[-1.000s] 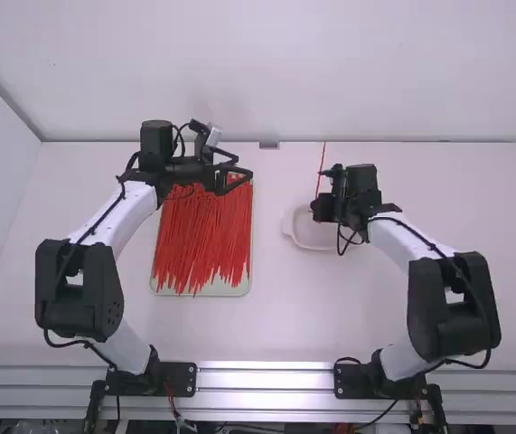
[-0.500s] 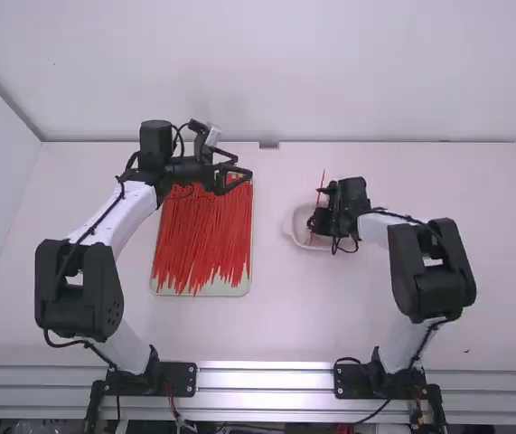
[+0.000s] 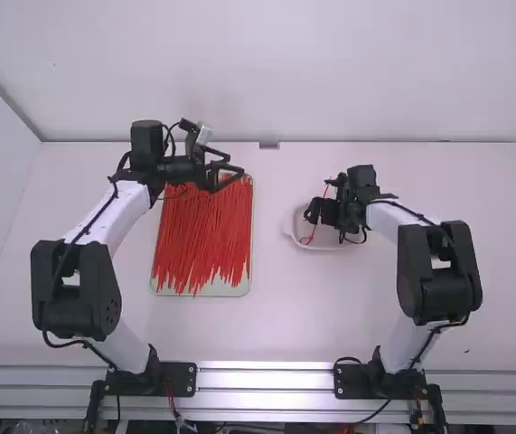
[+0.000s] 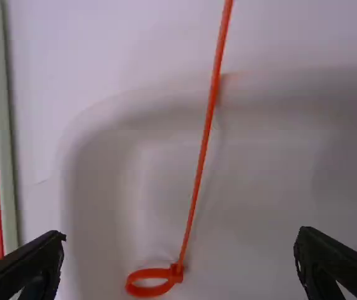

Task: Fasten the cable tie

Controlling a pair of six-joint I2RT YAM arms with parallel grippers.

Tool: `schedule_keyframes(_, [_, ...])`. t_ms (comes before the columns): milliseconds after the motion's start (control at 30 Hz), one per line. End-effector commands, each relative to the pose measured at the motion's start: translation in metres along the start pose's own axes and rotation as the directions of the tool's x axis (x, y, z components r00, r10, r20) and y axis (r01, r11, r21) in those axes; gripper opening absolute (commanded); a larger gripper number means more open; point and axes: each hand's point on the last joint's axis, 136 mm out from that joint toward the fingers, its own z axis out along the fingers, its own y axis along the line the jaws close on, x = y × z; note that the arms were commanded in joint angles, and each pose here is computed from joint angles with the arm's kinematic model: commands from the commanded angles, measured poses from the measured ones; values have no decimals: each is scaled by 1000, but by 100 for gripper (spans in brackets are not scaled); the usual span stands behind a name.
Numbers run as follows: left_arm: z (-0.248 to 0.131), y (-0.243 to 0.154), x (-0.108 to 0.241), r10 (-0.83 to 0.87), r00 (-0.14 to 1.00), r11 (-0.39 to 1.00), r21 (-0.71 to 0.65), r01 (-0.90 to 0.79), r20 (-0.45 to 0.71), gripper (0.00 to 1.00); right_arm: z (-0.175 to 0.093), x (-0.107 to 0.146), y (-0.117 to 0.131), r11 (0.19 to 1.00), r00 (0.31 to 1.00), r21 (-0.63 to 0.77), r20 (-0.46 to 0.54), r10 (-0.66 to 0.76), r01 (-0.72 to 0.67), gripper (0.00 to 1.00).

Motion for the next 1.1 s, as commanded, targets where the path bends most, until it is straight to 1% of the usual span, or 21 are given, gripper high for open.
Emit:
schedule_keyframes(0, [-14,-11,-17,34,999,999,8,-35,28,99,-31,-28,29,997,993,-33,96,-69,73,98])
schedule_keyframes(67, [-21,-11,-19,22,999,999,-38,-21,24,99,-52,-31,38,996,990,-35,123,-76,80,98])
schedule_keyframes(133, [-25,-18,-22,22,999,999,-47,-20,23,99,-65,-29,44,996,988,-37,132,-80,85,98])
schedule_keyframes(267, [-33,-37,-28,24,999,998,-63,-23,21,99,-95,-20,58,995,986,-32,141,-84,90,98])
schedule_keyframes(300, [-36,-38,-28,19,1000,996,-92,-17,18,99,-105,-17,58,996,985,-13,147,-86,89,98])
schedule_keyframes(433, [-46,-44,-28,-4,1000,986,-168,5,4,99,-131,-8,63,996,983,1,161,-91,92,98])
schedule_keyframes(533, [-51,-45,-27,-11,1000,980,-197,11,2,99,-141,-2,66,996,983,0,161,-87,88,98])
schedule_keyframes(700, [-49,-50,-26,-16,1000,982,-189,15,-5,99,-153,9,68,996,985,3,146,-86,87,98])
schedule_keyframes(767, [-49,-50,-24,-25,1000,982,-189,23,-9,99,-153,10,68,996,986,3,142,-84,84,98])
schedule_keyframes(833, [-47,-54,-23,-22,1000,981,-192,20,-8,98,-156,8,61,996,982,24,165,-93,90,97])
schedule_keyframes(1067, [-55,-56,-23,15,999,965,-263,-6,29,90,-173,-2,27,985,951,136,275,-141,107,89])
